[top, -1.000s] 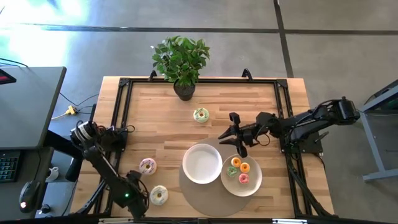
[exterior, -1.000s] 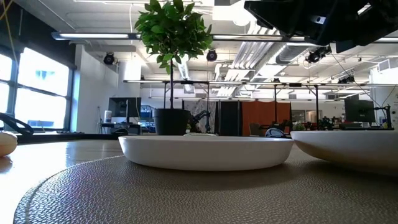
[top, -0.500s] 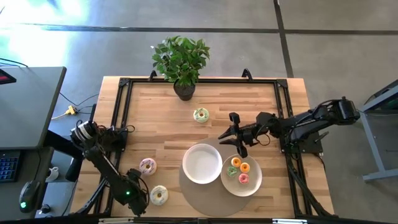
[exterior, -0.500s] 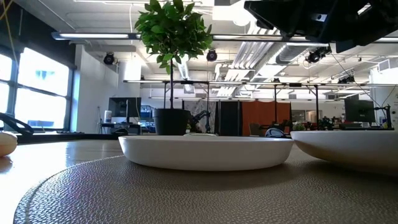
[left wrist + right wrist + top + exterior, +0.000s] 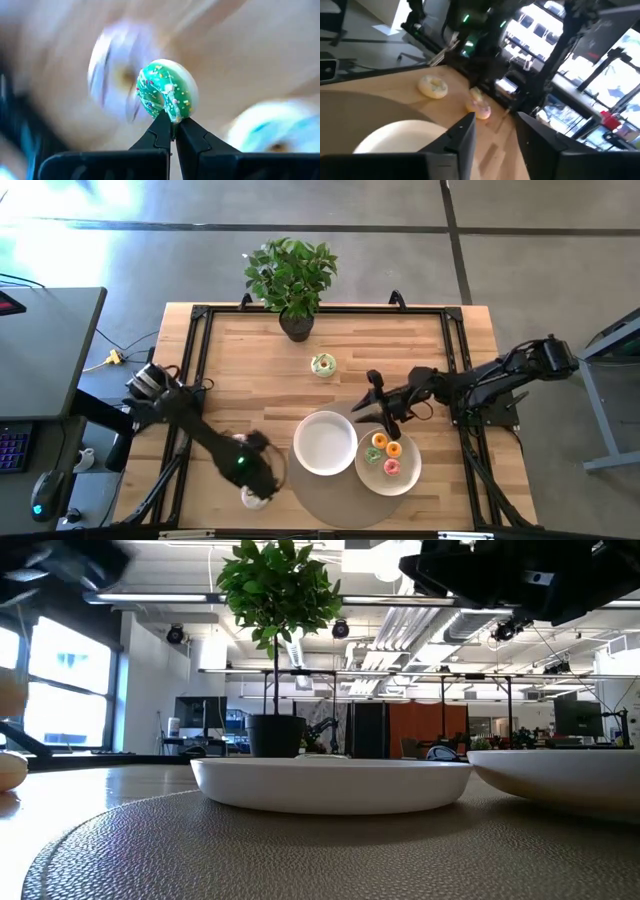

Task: Pick & Place donuts
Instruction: Put the small green doughnut on the gray plate

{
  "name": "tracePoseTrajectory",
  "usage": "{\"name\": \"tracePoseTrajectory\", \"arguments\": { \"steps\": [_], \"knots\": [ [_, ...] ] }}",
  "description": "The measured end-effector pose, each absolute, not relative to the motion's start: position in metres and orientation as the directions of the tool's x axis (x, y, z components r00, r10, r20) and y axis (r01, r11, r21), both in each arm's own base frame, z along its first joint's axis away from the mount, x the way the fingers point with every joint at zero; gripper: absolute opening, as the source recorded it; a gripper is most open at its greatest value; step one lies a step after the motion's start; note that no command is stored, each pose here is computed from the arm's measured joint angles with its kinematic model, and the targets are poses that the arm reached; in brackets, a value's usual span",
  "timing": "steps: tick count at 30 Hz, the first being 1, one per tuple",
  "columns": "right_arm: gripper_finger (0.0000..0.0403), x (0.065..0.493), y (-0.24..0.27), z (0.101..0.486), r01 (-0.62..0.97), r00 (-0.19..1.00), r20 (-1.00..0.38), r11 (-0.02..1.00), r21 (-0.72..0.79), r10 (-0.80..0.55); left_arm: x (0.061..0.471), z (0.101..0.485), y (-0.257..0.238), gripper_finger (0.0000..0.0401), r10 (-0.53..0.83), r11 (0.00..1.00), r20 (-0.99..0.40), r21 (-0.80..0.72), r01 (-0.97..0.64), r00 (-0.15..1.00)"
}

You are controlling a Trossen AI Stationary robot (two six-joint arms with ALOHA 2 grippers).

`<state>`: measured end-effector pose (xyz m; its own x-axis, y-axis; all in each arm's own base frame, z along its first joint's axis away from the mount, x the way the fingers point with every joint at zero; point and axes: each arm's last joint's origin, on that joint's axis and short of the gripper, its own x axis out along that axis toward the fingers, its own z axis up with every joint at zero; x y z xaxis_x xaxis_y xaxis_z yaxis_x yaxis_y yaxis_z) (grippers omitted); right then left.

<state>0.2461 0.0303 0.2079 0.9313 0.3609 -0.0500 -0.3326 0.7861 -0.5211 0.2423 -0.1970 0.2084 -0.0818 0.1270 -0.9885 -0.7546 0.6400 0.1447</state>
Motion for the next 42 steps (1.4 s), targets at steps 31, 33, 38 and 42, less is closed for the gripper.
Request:
{"name": "tracePoseTrajectory", "arguments": {
  "steps": [31,33,38,42],
  "knots": [
    [0.0184,0.241,0.041,0.182,-0.191,0.942,-0.312,0.964,-0.185,0.127,0.417,0.255,-0.066,0.0003,-0.120,0.991,-0.730,-0.047,0.125,0.672],
    [0.0185,0.241,0.041,0.182,-0.193,0.939,-0.319,0.963,-0.187,0.126,0.417,0.254,-0.065,0.0003,-0.116,0.990,-0.736,-0.035,0.133,0.666],
    [0.0187,0.240,0.042,0.180,-0.250,0.925,-0.335,0.951,-0.181,0.180,0.418,0.254,-0.065,0.0003,-0.074,0.993,-0.728,0.005,0.114,0.682],
    [0.0177,0.240,0.044,0.181,-0.303,0.915,-0.327,0.936,-0.176,0.235,0.418,0.254,-0.063,0.0003,-0.021,0.996,-0.723,0.043,0.075,0.690]
  ]
}}
